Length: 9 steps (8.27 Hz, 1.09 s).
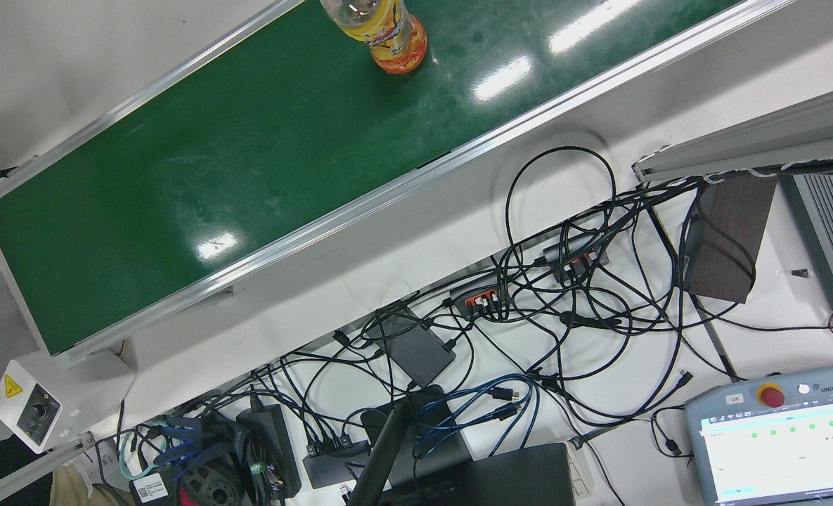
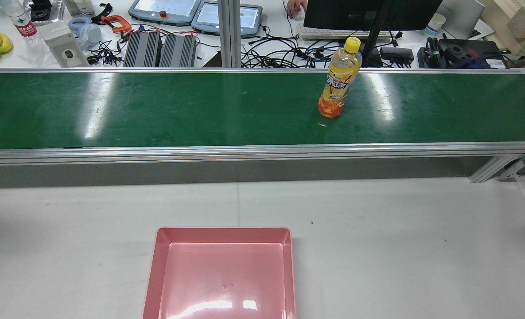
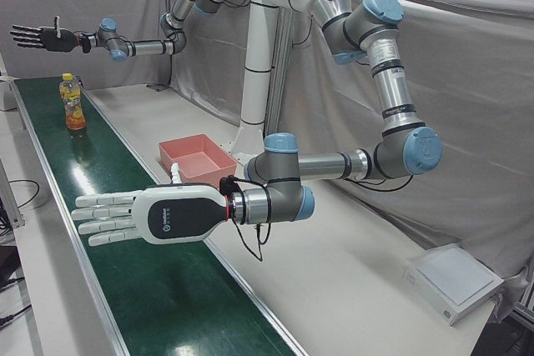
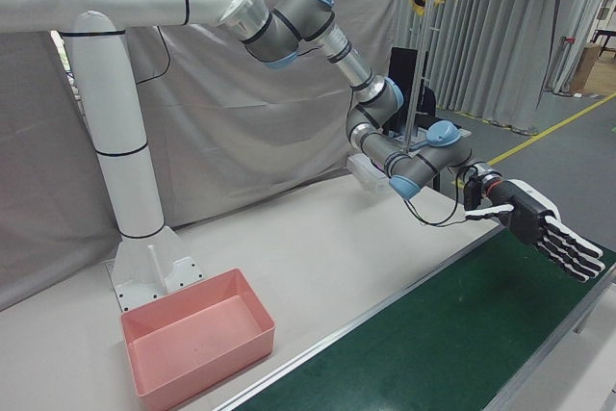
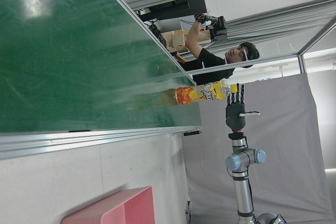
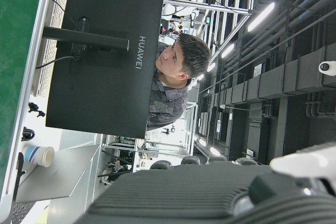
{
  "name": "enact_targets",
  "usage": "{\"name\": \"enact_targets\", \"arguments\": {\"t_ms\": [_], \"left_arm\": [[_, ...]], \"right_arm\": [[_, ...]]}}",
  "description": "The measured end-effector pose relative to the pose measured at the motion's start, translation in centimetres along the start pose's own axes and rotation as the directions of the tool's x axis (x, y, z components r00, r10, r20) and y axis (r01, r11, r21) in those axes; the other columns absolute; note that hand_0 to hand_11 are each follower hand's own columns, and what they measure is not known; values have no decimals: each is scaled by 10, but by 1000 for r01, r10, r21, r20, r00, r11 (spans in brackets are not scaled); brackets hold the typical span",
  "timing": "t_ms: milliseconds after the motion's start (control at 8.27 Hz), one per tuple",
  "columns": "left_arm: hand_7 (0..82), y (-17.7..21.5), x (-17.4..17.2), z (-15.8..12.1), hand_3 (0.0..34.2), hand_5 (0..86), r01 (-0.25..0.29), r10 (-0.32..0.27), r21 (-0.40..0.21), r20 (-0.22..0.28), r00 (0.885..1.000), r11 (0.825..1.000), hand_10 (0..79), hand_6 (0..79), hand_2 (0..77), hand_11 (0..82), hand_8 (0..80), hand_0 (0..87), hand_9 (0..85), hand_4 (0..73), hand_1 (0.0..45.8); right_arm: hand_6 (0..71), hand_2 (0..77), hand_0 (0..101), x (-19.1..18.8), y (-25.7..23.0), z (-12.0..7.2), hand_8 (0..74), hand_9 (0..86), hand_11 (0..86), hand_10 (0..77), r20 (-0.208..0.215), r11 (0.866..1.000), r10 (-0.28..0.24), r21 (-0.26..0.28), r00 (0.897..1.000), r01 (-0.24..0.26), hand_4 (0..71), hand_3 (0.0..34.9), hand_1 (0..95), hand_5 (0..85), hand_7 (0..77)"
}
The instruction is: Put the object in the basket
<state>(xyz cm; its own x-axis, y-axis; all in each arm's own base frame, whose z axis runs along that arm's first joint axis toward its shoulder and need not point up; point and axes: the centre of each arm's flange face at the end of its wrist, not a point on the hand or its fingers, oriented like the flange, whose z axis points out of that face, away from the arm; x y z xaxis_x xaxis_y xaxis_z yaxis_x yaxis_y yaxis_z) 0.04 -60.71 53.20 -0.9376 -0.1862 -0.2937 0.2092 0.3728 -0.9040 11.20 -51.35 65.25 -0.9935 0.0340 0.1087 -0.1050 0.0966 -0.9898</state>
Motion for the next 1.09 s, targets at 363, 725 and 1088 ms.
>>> {"name": "enact_targets", "arguments": {"t_ms": [363, 725, 1088], "left_arm": [[11, -1, -1, 0, 2, 16, 1, -1, 3, 2, 1000, 1000, 0, 0, 5, 11, 0, 610, 0, 11, 109], [11, -4, -25, 6, 3, 27, 12, -13, 10, 34, 999, 1000, 0, 0, 5, 11, 0, 612, 0, 11, 109], [11, 2, -62, 16, 3, 33, 29, -29, 4, 68, 997, 1000, 0, 0, 5, 5, 0, 617, 5, 11, 109]], "right_arm": [[0, 5, 2, 0, 0, 0, 0, 0, 0, 0, 0, 1000, -1, 1, 1000, 1, 0, 0, 0, 0, 5], [0, 5, 1, 0, 0, 0, 0, 0, 0, 0, 0, 1000, -1, 0, 1000, 1, 0, 0, 0, 0, 5], [0, 5, 2, 0, 0, 0, 0, 0, 0, 0, 0, 1000, 0, 0, 1000, 0, 0, 0, 0, 0, 5]]}}
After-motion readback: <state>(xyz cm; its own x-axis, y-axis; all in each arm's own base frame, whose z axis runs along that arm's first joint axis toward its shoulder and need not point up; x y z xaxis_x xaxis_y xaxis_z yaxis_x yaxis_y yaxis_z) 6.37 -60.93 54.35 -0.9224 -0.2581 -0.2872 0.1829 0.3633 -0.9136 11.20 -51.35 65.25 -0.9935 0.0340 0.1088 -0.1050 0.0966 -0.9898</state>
